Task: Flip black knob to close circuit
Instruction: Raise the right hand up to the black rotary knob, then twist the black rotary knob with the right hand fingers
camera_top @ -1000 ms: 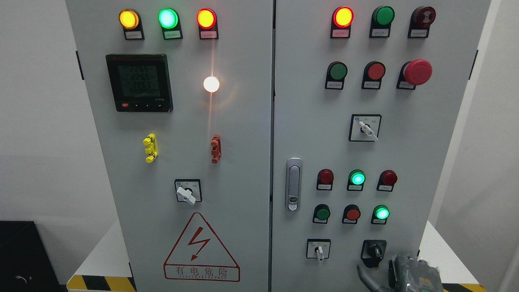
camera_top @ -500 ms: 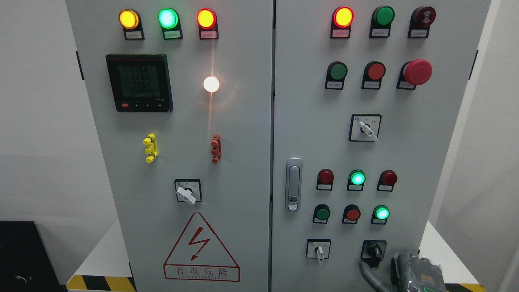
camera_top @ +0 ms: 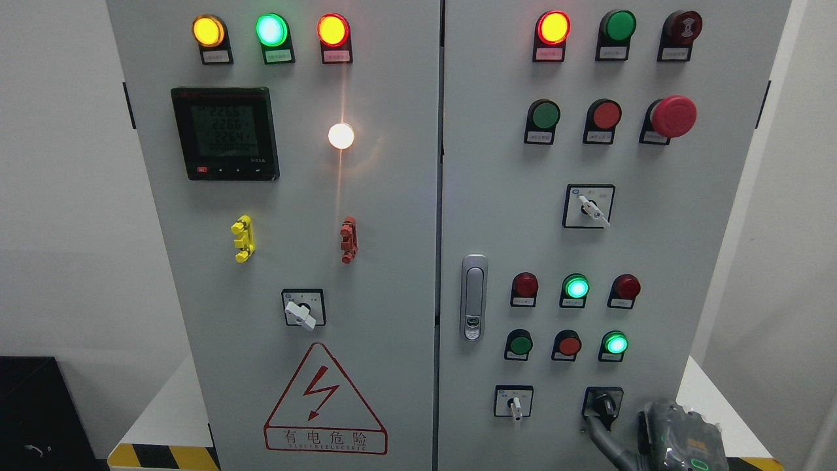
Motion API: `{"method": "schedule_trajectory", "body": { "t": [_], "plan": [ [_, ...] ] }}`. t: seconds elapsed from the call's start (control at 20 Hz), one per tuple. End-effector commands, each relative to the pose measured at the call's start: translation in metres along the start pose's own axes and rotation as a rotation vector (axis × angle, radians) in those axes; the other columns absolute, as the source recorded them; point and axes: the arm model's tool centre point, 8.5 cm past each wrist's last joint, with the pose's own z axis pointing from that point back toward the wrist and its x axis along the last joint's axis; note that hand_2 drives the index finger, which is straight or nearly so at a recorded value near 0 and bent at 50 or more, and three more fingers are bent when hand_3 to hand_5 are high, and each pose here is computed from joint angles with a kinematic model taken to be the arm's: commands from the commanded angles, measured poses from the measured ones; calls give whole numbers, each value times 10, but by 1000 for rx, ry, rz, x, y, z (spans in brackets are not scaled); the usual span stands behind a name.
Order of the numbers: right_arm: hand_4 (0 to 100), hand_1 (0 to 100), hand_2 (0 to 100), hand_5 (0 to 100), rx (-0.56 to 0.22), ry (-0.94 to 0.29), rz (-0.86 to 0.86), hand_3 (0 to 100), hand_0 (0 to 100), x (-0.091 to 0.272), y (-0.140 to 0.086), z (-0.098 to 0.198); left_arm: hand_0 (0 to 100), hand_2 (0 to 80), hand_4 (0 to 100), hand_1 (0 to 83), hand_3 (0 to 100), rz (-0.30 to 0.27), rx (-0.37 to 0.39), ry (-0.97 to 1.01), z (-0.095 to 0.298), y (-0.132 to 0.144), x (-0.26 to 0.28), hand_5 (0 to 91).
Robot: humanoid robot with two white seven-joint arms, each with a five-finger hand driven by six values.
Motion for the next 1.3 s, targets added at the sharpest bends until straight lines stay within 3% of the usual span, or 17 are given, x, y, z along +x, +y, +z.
{"method": "schedule_trajectory", "body": {
  "t": [0.0, 1.25],
  "plan": [
    [974, 0, 923, 983, 11, 33, 5, 1000, 0, -14, 3, -3, 120, 0, 0, 556, 0, 0, 0, 6, 0, 0, -4, 0],
    [975, 0, 922, 979, -36, 57, -26, 1000, 0, -27, -13, -5, 120, 0, 0, 556, 0, 0, 0, 6, 0, 0, -4, 0]
  ]
}}
